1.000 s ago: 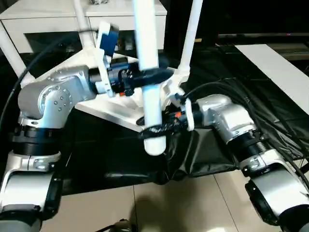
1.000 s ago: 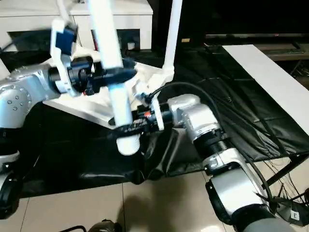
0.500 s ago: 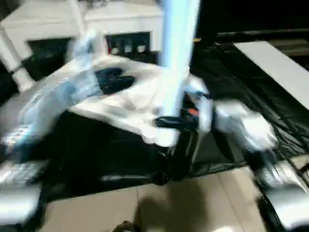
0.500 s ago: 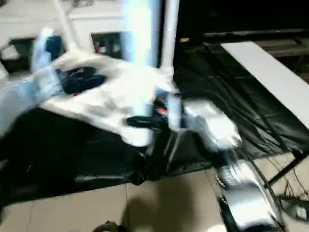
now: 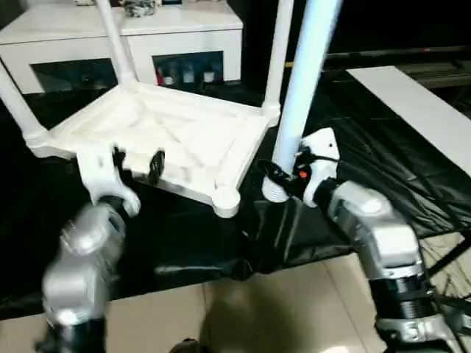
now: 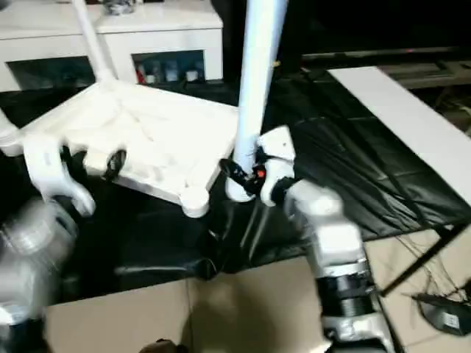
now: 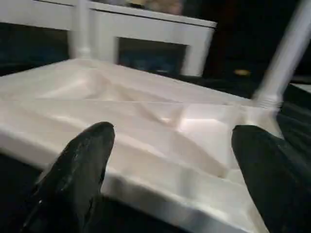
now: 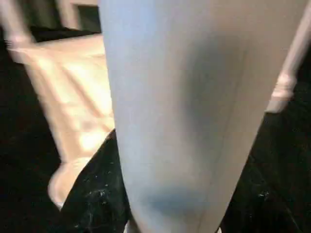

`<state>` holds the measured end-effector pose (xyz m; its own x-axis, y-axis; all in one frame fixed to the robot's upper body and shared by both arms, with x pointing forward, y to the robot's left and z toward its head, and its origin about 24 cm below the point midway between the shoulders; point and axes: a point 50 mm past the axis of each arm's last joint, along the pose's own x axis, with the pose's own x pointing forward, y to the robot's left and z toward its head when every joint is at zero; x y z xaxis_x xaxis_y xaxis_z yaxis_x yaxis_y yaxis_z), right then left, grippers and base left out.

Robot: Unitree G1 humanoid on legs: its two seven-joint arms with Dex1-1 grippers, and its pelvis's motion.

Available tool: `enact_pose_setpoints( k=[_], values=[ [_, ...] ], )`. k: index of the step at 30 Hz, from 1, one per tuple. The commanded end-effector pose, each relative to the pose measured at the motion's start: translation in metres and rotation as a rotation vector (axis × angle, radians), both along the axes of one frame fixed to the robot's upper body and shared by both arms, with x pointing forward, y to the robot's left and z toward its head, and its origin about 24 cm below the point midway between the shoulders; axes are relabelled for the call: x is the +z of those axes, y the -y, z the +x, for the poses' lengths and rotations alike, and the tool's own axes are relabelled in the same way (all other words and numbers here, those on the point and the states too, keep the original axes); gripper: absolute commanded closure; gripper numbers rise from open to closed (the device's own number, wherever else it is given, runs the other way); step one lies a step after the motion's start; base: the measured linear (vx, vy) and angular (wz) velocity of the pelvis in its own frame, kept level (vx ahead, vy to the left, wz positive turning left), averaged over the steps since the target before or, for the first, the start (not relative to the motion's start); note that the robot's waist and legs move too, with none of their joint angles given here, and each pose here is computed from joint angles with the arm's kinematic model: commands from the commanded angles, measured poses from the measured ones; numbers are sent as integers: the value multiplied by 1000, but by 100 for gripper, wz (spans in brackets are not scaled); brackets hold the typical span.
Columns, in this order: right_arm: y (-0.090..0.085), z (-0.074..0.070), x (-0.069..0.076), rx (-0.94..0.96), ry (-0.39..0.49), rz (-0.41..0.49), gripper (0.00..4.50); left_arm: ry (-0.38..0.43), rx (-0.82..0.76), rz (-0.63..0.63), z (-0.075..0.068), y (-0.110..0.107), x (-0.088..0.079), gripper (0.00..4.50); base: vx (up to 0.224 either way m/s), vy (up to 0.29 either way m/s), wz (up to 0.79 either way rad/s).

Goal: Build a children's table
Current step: Move to table

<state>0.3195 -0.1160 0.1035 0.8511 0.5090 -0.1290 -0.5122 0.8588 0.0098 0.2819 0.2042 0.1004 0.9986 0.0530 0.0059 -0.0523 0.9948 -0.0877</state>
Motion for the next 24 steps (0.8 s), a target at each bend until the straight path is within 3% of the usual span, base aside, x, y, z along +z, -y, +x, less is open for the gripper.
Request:
enact_pose_setpoints(
  k=[1,6,10,15,19,24],
  values=[
    [8,2,1,-102,34,20,262,32,57,69,-4,2,10,16,0,0,0],
    [23,-13,-13,-168,67,30,262,55,91,125,-11,3,9,16,0,0,0],
    [29,-31,-21,-149,62,47,262,104,-70,151,-8,24,8,16,0,0,0],
    [33,-38,-20,-162,92,43,262,93,-197,98,-7,39,5,16,-4,16,-8],
    [31,-46,-21,-91,108,-1,262,52,-265,125,-12,42,-10,16,1,33,-14],
    [28,-38,-18,-122,106,40,262,7,-200,112,-16,34,-18,16,-8,-9,-11]
  ],
)
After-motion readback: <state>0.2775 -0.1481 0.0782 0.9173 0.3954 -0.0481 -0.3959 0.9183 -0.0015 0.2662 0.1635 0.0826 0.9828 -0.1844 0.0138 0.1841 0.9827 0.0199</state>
